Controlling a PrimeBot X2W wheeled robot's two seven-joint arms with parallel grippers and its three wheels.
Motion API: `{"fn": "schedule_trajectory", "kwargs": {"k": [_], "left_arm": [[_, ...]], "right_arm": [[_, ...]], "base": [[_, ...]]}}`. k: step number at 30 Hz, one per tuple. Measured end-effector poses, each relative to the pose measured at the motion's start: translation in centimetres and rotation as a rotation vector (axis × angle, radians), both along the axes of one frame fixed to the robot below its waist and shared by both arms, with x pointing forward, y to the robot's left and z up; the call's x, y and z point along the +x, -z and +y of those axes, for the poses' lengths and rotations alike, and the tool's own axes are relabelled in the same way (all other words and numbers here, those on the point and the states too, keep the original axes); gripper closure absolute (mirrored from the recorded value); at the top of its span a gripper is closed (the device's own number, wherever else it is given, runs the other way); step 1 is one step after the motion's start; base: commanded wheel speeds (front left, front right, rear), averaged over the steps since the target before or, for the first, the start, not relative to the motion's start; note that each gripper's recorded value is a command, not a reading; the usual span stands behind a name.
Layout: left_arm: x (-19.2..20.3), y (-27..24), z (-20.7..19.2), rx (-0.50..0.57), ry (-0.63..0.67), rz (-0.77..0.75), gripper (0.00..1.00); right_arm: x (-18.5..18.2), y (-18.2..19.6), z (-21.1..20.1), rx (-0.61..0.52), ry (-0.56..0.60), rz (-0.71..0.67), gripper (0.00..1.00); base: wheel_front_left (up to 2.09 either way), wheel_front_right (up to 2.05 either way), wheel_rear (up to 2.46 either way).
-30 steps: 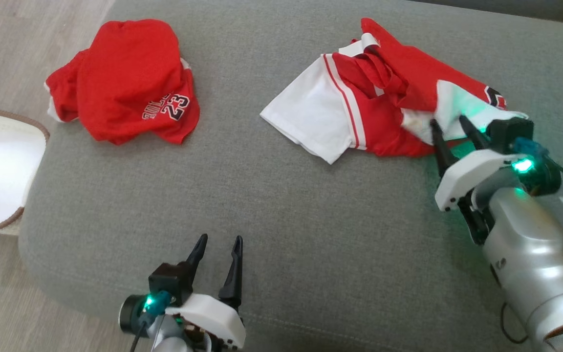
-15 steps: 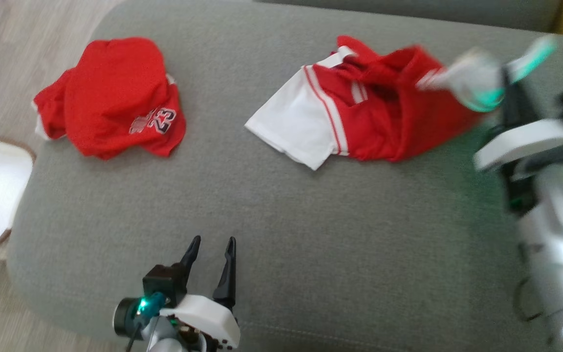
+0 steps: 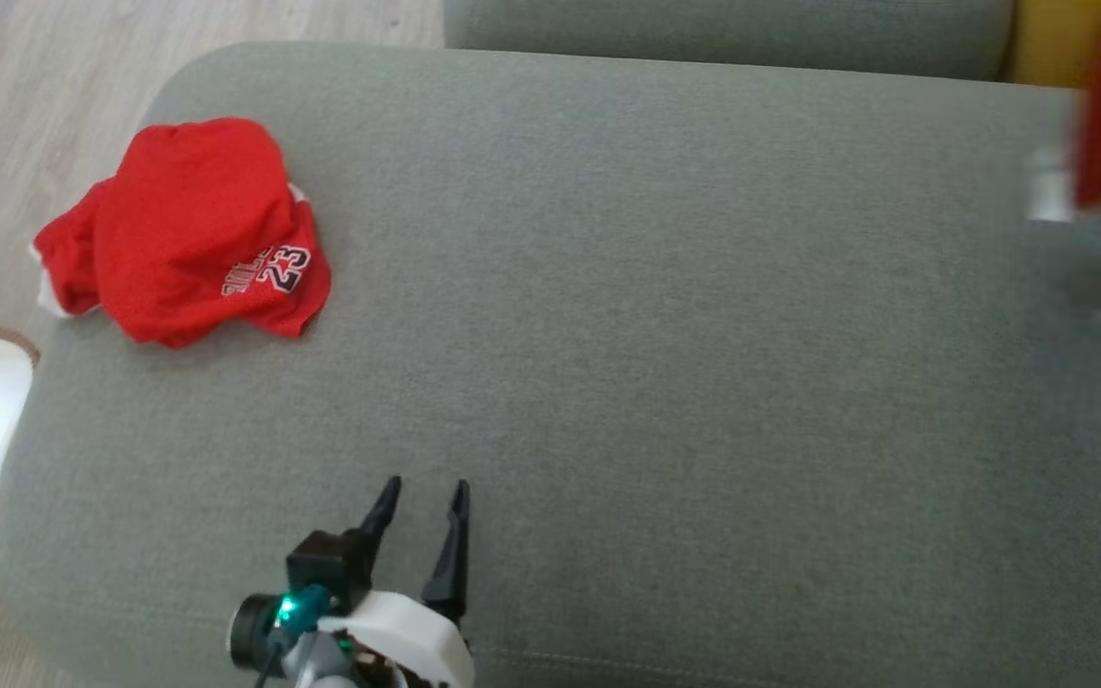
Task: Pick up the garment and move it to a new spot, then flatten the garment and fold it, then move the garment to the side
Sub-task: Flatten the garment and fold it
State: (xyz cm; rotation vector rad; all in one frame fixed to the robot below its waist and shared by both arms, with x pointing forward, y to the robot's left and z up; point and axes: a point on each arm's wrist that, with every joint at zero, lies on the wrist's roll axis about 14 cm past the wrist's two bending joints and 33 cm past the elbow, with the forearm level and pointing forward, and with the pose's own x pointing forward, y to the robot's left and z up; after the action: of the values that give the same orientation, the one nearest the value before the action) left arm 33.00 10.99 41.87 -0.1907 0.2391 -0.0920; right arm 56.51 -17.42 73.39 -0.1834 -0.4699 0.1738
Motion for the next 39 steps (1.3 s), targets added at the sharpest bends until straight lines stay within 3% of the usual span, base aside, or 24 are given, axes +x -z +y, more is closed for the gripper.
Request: {"fn": "schedule_trajectory", "kwargs": {"k": [5,9,14,18,21,26,27,28,29,30,31,32,35,39], "left_arm": [[-0.7,0.5,0.6,-0.007,-0.027,0.021,0.0],[-1.3,0.7,1.6,-0.005,-0.064,0.03,0.0],[-2.0,0.4,2.9,-0.002,-0.111,0.02,0.0],[-3.1,1.5,2.9,-0.006,-0.117,0.059,0.0],[-2.7,1.7,2.4,-0.005,-0.096,0.066,0.0],[-1.8,2.1,1.4,0.005,-0.052,0.075,0.0],[-1.8,2.1,1.4,0.005,-0.052,0.075,0.0],[-1.3,2.1,1.0,0.008,-0.03,0.075,0.0],[-1.0,2.1,0.8,0.007,-0.019,0.071,0.0],[-1.0,2.1,0.8,0.007,-0.019,0.071,0.0],[-0.6,2.0,0.6,0.007,-0.012,0.068,0.0],[-0.3,1.9,0.5,0.007,-0.005,0.064,0.0],[0.4,1.8,0.1,0.011,0.015,0.054,0.0],[1.5,1.4,-0.6,0.008,0.043,0.038,0.0]], "right_arm": [[0.7,-0.9,8.1,-0.127,-0.161,-0.008,1.0],[0.0,-1.8,14.8,-0.108,-0.312,-0.015,1.0],[-0.2,-2.9,16.6,-0.075,-0.362,-0.039,1.0],[0.4,-3.1,14.0,-0.045,-0.322,-0.045,1.0],[1.4,-0.3,9.9,-0.066,-0.241,0.014,1.0],[1.0,12.0,3.0,-0.084,-0.113,0.285,1.0],[1.0,12.0,3.0,-0.084,-0.113,0.285,1.0],[-0.4,17.5,0.7,-0.073,-0.067,0.411,1.0],[-1.4,20.2,-0.6,-0.061,-0.037,0.477,1.0],[-1.4,20.2,-0.6,-0.061,-0.037,0.477,1.0],[-2.5,22.7,-2.0,-0.051,-0.004,0.539,0.82],[-3.7,24.9,-3.4,-0.029,0.035,0.596,0.0],[-6.4,28.6,-6.2,0.06,0.129,0.686,0.0],[-7.3,28.1,-7.3,0.152,0.19,0.644,0.0]], "base": [[0.0,0.0,0.0],[0.0,0.0,0.0],[0.0,0.0,0.0],[0.0,0.0,0.0],[0.0,0.0,0.0],[0.0,0.0,0.0],[0.0,0.0,0.0],[0.0,0.0,0.0],[0.0,0.0,0.0],[0.0,0.0,0.0],[0.0,0.0,0.0],[0.0,0.0,0.0],[0.0,0.0,0.0],[0.0,0.0,0.0]]}}
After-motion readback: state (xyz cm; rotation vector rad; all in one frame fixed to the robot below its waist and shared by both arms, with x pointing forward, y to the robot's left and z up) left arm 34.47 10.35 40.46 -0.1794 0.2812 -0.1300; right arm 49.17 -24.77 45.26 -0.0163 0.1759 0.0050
